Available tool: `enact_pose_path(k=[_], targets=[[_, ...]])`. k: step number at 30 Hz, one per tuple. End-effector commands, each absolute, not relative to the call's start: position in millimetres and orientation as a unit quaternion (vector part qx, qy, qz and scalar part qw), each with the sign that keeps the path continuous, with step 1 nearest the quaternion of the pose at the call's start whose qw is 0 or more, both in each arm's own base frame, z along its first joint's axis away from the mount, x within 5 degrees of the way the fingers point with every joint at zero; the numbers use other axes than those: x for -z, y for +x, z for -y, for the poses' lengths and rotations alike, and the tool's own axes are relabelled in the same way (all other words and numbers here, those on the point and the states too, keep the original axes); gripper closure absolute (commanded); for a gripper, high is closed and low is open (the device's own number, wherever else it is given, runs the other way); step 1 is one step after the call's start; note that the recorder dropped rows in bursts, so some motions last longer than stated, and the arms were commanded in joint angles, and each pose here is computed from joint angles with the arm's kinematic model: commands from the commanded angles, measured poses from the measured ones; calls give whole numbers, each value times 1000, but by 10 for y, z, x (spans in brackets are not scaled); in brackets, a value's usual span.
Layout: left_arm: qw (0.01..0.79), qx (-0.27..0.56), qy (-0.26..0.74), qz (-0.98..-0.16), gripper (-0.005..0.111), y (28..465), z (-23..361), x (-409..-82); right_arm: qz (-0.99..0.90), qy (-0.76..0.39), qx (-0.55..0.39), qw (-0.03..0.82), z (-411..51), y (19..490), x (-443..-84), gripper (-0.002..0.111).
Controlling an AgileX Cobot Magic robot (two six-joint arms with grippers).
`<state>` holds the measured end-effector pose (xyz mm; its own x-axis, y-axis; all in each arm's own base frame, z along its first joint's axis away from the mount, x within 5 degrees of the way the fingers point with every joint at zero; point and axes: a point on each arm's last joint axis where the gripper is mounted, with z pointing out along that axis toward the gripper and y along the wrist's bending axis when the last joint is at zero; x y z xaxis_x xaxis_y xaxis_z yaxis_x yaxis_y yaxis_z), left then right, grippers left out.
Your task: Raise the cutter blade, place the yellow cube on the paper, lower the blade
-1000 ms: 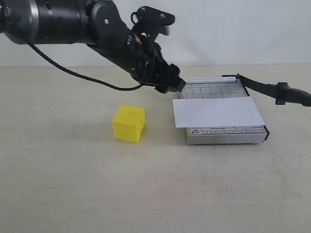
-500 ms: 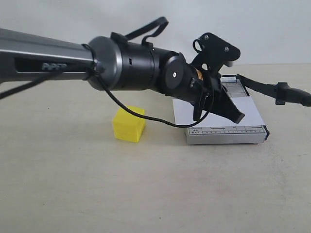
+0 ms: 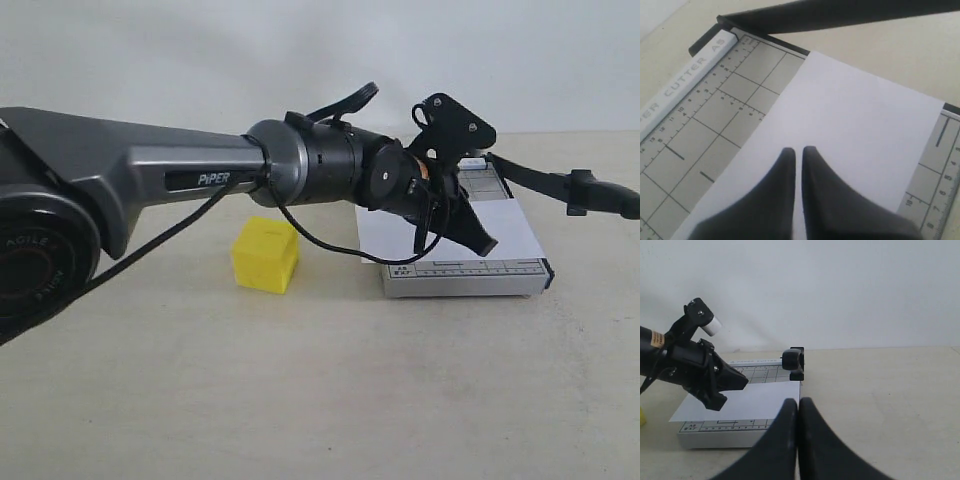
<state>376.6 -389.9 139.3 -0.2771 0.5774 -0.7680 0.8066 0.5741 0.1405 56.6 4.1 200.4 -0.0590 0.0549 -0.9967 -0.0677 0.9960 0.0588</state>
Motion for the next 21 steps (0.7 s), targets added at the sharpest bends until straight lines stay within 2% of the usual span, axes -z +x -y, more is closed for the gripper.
enact_pose_path(k=[1,9,21], targets=[[411,131,449,-783,102,3811,3927,-1302,-721,-4,-44,691,-40,563,-2015,108],[396,135,438,-796,102,3825,3941,-1090,-721,-4,-44,691,-40,563,-2015,108],[409,147,425,-794,102,3814,3983,-1093,-721,-4,-44,691,-40,563,-2015,108]])
